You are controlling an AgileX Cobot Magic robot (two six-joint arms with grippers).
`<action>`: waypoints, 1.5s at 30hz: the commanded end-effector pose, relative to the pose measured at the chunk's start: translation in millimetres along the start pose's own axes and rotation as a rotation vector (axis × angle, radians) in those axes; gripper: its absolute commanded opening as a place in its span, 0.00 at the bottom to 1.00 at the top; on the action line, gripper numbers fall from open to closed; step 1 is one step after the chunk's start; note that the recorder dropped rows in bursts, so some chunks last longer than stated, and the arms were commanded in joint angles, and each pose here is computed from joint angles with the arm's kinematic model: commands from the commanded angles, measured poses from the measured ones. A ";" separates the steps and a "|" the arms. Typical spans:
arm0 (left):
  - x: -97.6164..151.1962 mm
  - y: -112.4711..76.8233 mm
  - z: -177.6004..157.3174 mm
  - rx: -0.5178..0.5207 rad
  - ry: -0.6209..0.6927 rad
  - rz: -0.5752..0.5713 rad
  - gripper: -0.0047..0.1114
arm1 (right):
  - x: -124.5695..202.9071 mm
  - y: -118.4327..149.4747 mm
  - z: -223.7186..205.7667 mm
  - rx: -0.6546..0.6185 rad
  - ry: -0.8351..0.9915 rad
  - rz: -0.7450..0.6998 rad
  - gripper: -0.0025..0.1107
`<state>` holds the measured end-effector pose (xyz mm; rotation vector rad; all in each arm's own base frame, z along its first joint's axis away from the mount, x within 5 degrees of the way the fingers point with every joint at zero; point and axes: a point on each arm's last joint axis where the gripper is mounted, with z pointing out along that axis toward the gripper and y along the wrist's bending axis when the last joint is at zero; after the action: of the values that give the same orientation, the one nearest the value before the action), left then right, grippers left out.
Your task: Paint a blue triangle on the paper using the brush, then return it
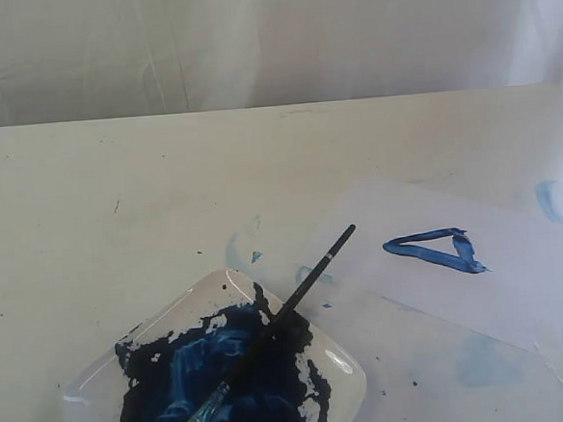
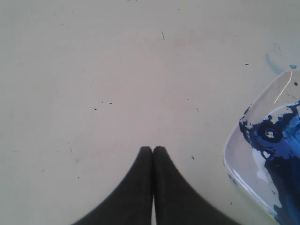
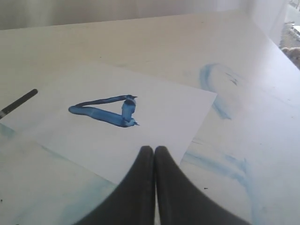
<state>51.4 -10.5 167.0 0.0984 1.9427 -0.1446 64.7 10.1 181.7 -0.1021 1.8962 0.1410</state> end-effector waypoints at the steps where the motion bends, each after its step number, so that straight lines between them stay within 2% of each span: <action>1: 0.9 -0.4 0.1 0.005 -0.003 -0.013 0.04 | 1.0 -3.0 -6.5 0.042 -0.051 0.011 0.02; 10: 1.0 -0.3 0.1 0.004 -0.003 -0.012 0.04 | 3.6 -2.8 -11.5 0.039 -0.068 0.011 0.02; 17: 1.0 -0.3 0.1 0.004 -0.003 -0.012 0.04 | 3.8 1.2 -11.5 -0.033 -0.064 -0.010 0.02; 45: 1.0 -0.3 0.1 0.004 -0.003 -0.012 0.04 | 3.8 1.2 -11.5 -0.033 -0.064 -0.010 0.02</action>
<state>51.3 -10.5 167.1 0.0968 1.9405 -0.1457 52.8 9.8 183.0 -0.1255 1.8308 0.1695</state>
